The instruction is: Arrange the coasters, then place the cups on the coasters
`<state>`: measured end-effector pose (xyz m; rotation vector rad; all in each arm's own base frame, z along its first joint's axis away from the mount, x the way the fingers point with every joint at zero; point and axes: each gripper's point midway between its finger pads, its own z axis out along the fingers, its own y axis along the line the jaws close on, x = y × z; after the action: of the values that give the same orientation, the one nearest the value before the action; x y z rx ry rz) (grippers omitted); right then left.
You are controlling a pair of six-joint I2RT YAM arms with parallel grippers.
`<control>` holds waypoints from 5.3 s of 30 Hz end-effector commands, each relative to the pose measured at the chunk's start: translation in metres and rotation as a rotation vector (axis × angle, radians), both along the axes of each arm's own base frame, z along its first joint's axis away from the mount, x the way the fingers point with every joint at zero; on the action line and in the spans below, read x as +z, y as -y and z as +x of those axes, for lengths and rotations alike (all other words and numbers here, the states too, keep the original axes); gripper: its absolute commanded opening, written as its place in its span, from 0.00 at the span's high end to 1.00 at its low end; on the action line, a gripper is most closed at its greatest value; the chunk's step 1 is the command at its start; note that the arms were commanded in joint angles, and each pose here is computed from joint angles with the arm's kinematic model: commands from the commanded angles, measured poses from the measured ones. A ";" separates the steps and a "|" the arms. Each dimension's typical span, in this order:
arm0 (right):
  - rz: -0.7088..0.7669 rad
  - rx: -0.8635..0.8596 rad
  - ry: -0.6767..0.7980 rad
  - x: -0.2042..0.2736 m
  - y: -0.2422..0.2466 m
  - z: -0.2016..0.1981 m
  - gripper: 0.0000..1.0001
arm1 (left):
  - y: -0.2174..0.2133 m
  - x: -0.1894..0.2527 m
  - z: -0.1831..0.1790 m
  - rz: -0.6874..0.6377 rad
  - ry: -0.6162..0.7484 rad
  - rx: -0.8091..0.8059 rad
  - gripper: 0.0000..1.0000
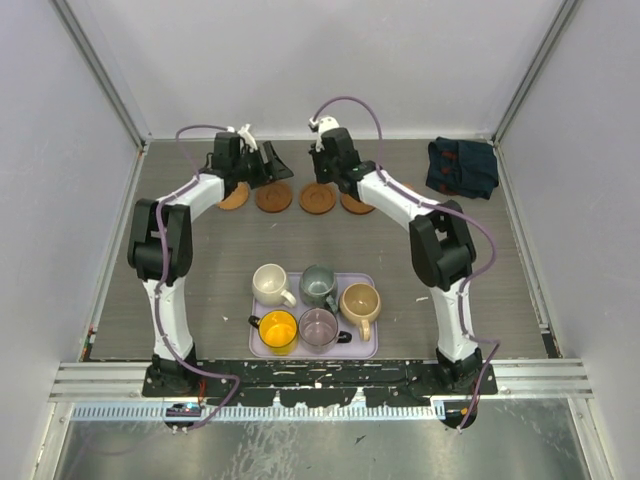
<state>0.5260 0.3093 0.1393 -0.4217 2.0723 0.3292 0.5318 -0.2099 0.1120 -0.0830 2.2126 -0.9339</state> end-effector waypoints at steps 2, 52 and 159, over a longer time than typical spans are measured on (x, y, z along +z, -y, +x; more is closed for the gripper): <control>0.022 -0.137 0.151 0.061 0.045 -0.004 0.87 | -0.006 0.070 -0.013 -0.018 0.176 -0.004 0.29; 0.202 -0.659 -0.004 0.012 0.277 -0.224 0.23 | -0.183 0.075 -0.275 0.353 0.222 0.634 0.13; -0.078 -0.273 -0.440 -0.094 0.110 -0.401 0.62 | -0.104 0.018 -0.296 0.286 0.112 0.284 0.08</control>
<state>0.1155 0.1982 0.0453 -0.1764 2.5967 0.1870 0.2286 -0.1044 0.1163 -0.1997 2.1998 -0.4382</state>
